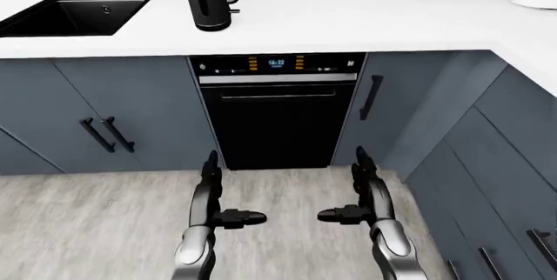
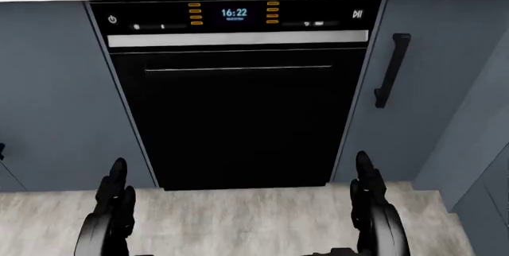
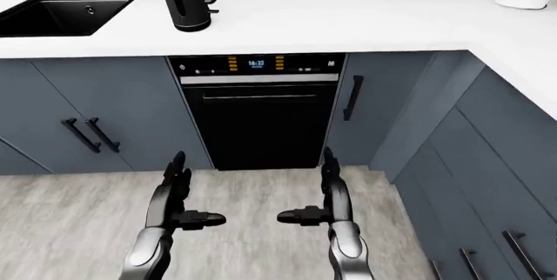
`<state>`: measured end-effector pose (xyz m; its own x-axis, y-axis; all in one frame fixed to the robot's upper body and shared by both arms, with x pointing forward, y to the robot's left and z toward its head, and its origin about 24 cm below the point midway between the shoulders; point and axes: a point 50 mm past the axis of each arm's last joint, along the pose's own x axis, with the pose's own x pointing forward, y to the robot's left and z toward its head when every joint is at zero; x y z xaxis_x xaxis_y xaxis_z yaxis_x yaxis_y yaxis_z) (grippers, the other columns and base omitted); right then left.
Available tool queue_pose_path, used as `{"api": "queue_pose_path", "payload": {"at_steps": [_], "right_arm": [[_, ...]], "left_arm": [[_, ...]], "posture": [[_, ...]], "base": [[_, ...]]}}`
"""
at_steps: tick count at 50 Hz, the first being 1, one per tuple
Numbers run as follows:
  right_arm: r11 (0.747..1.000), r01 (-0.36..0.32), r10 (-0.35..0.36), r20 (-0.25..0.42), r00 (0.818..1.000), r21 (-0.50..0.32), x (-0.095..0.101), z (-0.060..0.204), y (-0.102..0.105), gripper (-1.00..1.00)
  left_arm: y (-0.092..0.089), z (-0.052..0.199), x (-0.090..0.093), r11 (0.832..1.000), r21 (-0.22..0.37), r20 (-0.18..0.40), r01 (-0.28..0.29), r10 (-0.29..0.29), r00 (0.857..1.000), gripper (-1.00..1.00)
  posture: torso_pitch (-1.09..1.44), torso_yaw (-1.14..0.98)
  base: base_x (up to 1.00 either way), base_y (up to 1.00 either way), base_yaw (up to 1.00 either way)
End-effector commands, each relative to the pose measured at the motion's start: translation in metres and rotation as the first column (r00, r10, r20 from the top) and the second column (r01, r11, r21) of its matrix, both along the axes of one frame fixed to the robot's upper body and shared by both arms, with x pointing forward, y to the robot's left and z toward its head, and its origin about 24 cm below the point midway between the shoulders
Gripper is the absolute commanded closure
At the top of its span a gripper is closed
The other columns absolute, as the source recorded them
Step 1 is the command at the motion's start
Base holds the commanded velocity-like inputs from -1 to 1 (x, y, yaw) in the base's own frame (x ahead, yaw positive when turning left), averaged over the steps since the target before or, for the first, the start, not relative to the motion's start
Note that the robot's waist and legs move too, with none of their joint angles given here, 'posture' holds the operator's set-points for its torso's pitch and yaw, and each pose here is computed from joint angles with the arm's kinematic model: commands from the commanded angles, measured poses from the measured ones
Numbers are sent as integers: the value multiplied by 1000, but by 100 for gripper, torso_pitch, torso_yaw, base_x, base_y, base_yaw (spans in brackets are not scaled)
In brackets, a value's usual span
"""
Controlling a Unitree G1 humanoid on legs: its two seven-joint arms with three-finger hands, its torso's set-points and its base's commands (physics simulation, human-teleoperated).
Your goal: Press the button to open the lid of the electric kettle.
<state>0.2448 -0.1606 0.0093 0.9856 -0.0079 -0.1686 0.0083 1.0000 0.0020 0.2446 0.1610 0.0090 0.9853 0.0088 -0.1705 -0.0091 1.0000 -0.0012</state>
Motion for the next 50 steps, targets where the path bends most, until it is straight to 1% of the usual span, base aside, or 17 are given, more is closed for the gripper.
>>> {"api": "queue_pose_path", "payload": {"at_steps": [1,3,6,7,8,9,10,14,15,16,18,19,22,34,40,45,50], "right_arm": [[999,39,-40,191,981,5,19,47,-1,-100],[998,57,-51,223,974,-20,21,61,-3,-100],[997,72,-70,200,977,-3,24,63,-8,-100],[998,48,-39,207,978,-38,24,63,-9,-100],[998,41,-32,205,978,-42,23,64,-9,-100],[999,37,-37,180,983,5,23,66,-9,-100],[1000,29,-26,195,980,-9,22,68,-8,-100],[998,50,-41,249,968,-30,26,81,-13,-100],[998,58,-49,276,960,-25,27,91,-16,-100],[998,63,-61,266,962,1,28,96,-18,-100],[999,28,-37,252,967,38,27,107,-19,-100],[999,33,-41,275,961,34,27,115,-22,-100],[998,48,-57,325,944,34,30,138,-31,-100],[995,90,-100,407,908,46,36,183,-63,-100],[989,132,-147,462,875,66,34,212,-82,-100],[988,144,-155,501,851,60,29,233,-91,-100],[988,146,-153,512,845,54,28,236,-93,-100]], "left_arm": [[-2,41,9,1000,8,208,22,-23,978,-100],[2,46,10,1000,-17,207,8,-4,978,-100],[0,51,9,998,-61,201,26,-13,980,-100],[-2,57,7,999,-18,215,38,-34,976,-100],[-2,58,7,999,-23,217,41,-35,975,-100],[0,60,8,999,32,236,31,-38,971,-100],[1,59,8,999,8,224,42,-43,974,-100],[9,79,7,999,5,263,32,-33,964,-100],[15,93,6,1000,-3,295,-2,3,956,-100],[17,98,5,1000,-6,293,-5,7,956,-100],[21,111,3,1000,10,313,-28,24,949,-100],[23,116,3,998,47,321,-31,14,947,-100],[29,133,1,997,57,338,-51,29,941,-100],[63,186,-15,984,68,451,-162,115,885,-100],[87,213,-25,972,63,500,-228,167,850,-100],[96,221,-30,964,59,523,-260,192,831,-100],[96,223,-32,961,65,531,-267,193,825,-100]], "posture": [[0,0],[0,0],[0,0],[0,0],[0,0],[0,0],[0,0],[0,0],[0,0],[0,0],[0,0],[0,0],[0,0],[0,0],[0,0],[0,0],[0,0]], "base": [[0,0,0],[0,0,0],[0,0,0],[0,0,0],[0,0,0],[0,0,0],[0,0,0],[0,0,0],[0,0,0],[0,0,0],[0,0,0],[0,0,0],[0,0,0],[0,0,0],[0,0,0],[0,0,0],[1,4,0]]}}
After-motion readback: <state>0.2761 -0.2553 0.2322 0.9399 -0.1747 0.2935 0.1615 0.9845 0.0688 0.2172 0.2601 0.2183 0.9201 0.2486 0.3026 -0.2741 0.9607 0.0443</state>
